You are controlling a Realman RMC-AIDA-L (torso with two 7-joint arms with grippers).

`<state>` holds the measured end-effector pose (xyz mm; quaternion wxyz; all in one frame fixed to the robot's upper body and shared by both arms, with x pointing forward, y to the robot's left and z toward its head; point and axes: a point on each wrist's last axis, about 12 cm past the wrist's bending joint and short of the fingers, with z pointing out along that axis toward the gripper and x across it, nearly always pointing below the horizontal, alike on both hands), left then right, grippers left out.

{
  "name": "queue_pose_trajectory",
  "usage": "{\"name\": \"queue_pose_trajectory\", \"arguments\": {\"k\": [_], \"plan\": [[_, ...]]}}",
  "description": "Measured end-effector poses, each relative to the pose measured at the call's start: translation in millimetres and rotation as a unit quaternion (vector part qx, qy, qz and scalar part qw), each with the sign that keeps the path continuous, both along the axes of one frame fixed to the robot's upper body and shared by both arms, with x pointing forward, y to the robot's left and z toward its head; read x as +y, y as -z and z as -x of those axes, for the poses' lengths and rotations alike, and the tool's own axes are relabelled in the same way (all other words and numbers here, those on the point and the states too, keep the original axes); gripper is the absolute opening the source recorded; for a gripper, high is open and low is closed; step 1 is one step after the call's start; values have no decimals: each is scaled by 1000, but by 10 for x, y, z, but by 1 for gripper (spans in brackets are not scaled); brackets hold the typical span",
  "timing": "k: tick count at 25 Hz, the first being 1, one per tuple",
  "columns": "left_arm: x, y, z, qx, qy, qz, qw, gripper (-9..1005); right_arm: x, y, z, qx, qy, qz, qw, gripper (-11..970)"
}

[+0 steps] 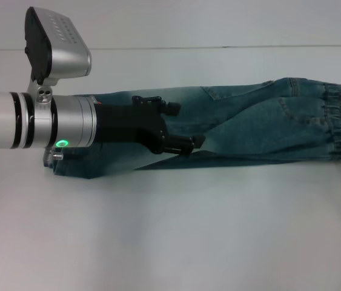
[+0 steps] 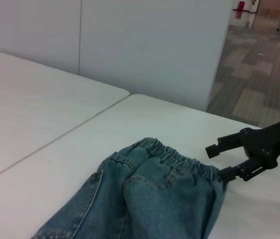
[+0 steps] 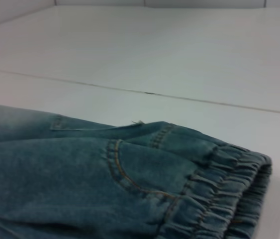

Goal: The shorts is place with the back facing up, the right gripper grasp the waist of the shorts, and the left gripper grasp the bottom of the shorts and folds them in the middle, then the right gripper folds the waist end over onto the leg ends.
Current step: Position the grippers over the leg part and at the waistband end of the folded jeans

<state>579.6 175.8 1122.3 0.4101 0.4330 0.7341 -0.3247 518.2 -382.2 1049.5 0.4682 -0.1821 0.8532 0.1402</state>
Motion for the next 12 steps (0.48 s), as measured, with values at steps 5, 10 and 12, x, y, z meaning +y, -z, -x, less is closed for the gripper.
{"name": "queue_pose_trajectory", "arguments": {"k": [5, 10, 12], "plan": [[1, -10, 0, -1, 0, 0, 1000, 905, 28, 27, -75, 9, 8, 22, 1000, 936], [0, -15, 1, 0, 0, 1, 1000, 905, 52, 5, -145, 6, 6, 30, 1000, 936], [-1, -14, 2, 0, 1, 0, 1000, 905, 57, -14, -170, 3, 4, 31, 1000, 936]]}}
